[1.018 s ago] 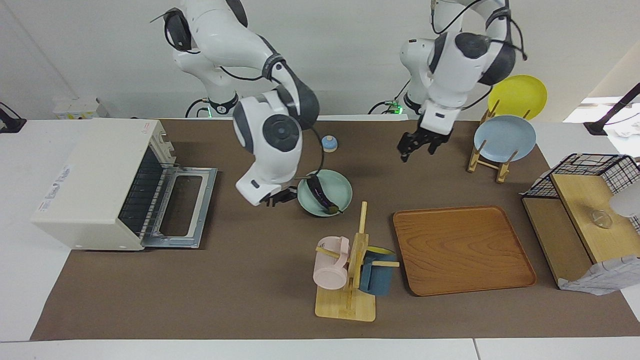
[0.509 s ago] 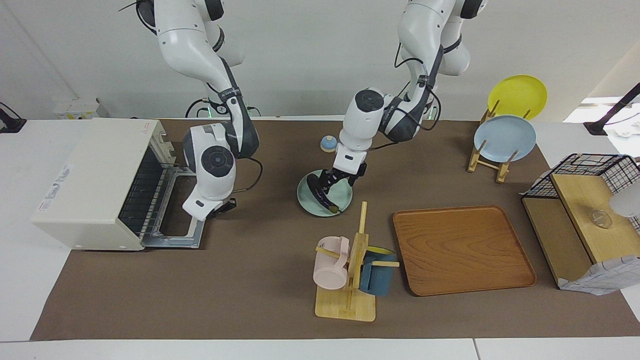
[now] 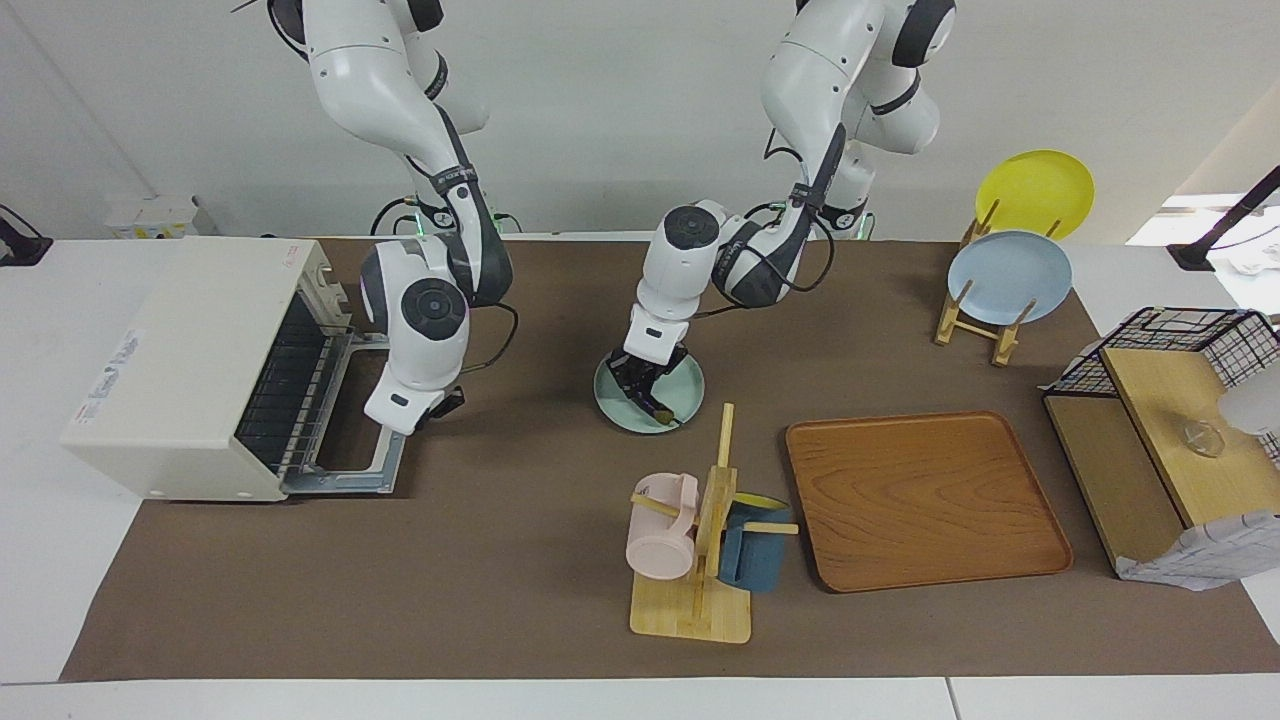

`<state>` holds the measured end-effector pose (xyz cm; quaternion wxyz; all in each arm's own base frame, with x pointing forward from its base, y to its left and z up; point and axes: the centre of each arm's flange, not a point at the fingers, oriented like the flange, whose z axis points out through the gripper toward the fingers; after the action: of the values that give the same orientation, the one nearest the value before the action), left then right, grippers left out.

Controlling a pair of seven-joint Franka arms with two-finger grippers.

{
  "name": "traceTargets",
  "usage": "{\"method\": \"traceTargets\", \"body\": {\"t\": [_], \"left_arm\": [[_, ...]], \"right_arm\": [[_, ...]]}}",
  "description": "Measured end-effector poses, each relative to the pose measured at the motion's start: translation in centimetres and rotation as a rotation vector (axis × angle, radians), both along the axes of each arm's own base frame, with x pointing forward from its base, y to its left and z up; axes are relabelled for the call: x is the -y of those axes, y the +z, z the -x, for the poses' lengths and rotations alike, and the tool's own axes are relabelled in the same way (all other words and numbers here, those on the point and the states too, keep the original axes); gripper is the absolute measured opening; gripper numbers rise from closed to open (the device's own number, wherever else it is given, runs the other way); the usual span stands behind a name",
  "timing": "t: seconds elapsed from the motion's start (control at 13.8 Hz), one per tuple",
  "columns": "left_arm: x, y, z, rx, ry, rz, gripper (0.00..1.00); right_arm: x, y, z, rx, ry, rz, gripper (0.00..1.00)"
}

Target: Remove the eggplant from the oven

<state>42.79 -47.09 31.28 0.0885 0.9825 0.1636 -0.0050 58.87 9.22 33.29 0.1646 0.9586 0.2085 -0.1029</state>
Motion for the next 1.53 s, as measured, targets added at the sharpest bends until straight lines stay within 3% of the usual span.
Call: {"method": "traceTargets", "body": {"t": [0.22, 0.36, 0.51, 0.65, 0.87, 1.02, 1.16, 1.31, 1.53], "left_arm": [[-3.9, 1.3, -3.6, -0.058, 0.006, -0.098, 0.32], [-10.5, 2.4, -8.5, -0.058, 0.019, -0.171, 0.32], [-18.3, 3.6, -13.8, -0.038, 0.026, -0.179, 0.32], [-25.6, 3.4, -17.7, 0.002, 0.009, -0.165, 0.32], [-33.2, 0.5, -21.1, 0.063, -0.046, -0.157, 0.32], [-35.2, 0.4, -22.0, 0.071, -0.054, -0.165, 0.52], [-36.1, 4.0, -22.9, 0.067, -0.044, -0.179, 0.75], [-37.7, 11.2, -22.1, 0.020, -0.042, -0.203, 0.98], [-40.5, 21.6, -16.7, -0.065, -0.177, -0.215, 1.00]], "right_arm": [[3.0, 6.7, -0.7, -0.030, 0.028, 0.007, 0.01], [7.6, 10.8, -0.3, -0.030, 0.031, -0.012, 0.01], [12.3, 13.4, 0.8, -0.043, 0.001, -0.053, 0.03], [13.9, 16.4, 2.2, -0.033, -0.061, -0.135, 0.18], [12.1, 27.5, 4.8, 0.069, -0.171, -0.297, 0.52], [11.0, 34.2, 7.5, 0.112, -0.293, -0.313, 0.77], [10.6, 35.0, 8.2, 0.115, -0.356, -0.304, 0.99], [11.3, 33.5, 7.7, 0.089, -0.387, -0.298, 1.00], [12.5, 32.4, 7.4, 0.068, -0.413, -0.295, 1.00]]}}
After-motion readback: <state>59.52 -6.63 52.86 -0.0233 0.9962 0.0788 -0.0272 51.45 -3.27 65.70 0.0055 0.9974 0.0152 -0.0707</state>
